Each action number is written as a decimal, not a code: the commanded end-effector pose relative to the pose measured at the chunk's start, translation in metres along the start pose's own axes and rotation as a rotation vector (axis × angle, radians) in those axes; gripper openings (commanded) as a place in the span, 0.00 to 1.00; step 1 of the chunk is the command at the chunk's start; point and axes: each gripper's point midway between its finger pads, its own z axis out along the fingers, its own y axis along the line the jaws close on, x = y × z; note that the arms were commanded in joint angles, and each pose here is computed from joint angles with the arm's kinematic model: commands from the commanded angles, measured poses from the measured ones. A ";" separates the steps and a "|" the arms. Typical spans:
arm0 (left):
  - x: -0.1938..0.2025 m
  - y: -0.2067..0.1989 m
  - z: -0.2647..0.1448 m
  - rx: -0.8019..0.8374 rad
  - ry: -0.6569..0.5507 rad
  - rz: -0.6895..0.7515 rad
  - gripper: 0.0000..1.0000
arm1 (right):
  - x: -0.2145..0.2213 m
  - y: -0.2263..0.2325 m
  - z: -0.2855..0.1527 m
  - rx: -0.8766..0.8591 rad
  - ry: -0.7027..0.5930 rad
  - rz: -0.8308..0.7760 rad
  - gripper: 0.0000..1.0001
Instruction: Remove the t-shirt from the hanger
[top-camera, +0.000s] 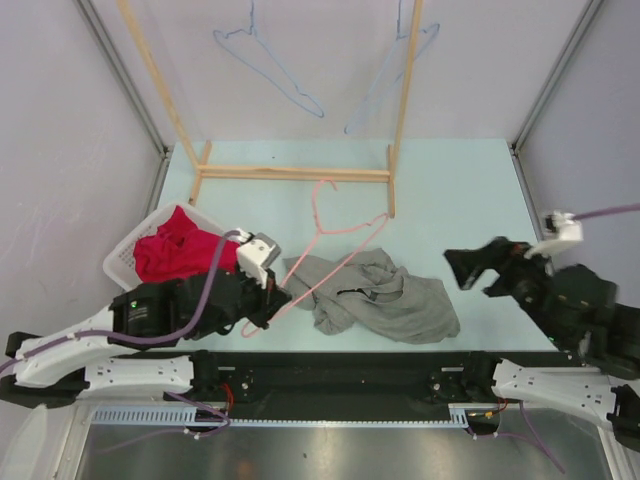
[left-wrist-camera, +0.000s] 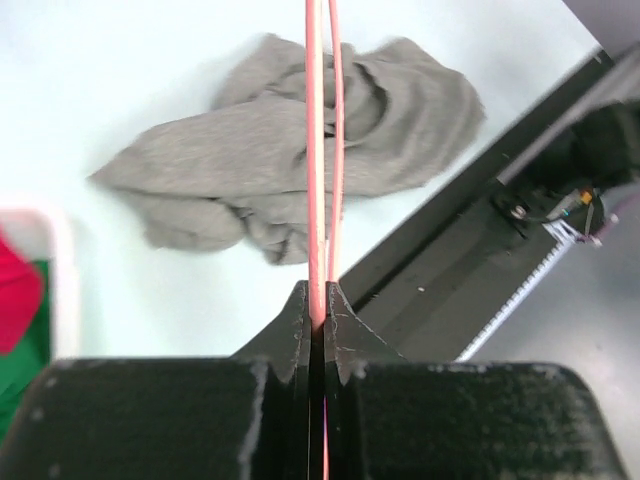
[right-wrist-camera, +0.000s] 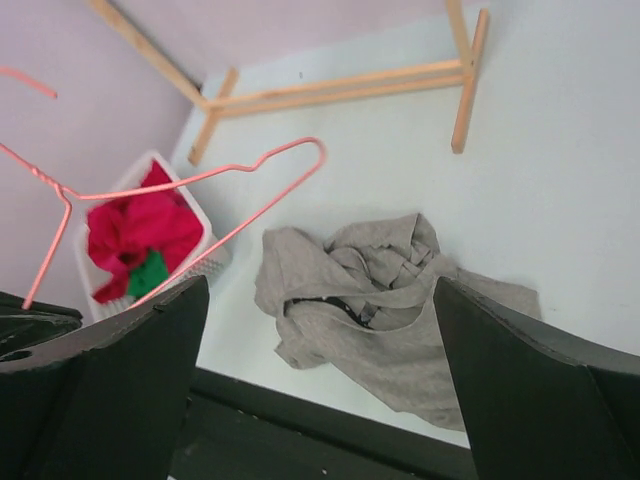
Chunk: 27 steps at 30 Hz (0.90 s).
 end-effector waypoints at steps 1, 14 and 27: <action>-0.014 0.040 -0.019 -0.147 -0.078 -0.079 0.00 | -0.027 -0.034 -0.028 0.059 -0.121 0.151 0.99; -0.121 0.077 0.022 -0.286 -0.165 -0.046 0.00 | -0.013 -0.036 -0.029 0.070 -0.059 0.171 0.97; -0.201 0.103 0.064 -0.373 -0.258 -0.029 0.00 | -0.008 -0.015 -0.020 0.029 -0.010 0.155 0.96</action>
